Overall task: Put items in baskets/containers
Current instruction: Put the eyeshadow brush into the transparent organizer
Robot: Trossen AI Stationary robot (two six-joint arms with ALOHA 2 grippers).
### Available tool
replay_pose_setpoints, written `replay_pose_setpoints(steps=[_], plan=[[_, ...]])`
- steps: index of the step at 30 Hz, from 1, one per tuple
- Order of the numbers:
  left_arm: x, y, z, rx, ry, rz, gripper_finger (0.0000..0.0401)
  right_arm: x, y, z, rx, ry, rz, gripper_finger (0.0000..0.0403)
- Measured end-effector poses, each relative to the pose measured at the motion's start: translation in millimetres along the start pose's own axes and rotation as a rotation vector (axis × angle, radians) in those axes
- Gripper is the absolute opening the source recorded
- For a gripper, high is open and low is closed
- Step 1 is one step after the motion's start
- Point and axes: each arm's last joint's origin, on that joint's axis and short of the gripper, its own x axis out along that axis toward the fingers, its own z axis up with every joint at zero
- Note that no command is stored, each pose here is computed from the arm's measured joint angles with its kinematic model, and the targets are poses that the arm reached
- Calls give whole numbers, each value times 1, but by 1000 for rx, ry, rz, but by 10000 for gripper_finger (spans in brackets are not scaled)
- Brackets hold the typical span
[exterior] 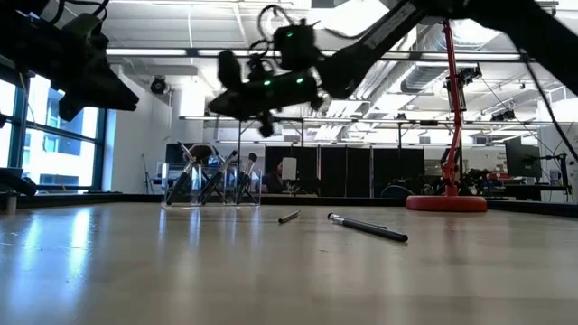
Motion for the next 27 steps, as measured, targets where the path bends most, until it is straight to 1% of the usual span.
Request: replay_pose_setpoints(steps=[5, 9, 16, 19, 27], plan=[[0, 0, -1, 19, 6, 4, 83, 37, 6, -7, -6, -30, 94, 9], [0, 1, -2, 15, 26, -2, 83, 55, 8, -16, -35, -31, 103, 9], [0, 0, -2, 12, 41, -22, 83, 60, 0, -28, -149, 20, 15, 9], [0, 0, -2, 12, 41, -22, 83, 61, -4, -35, -189, 28, 2, 10], [0, 1, -3, 14, 47, -19, 83, 63, -10, -43, -201, 38, -7, 13]])
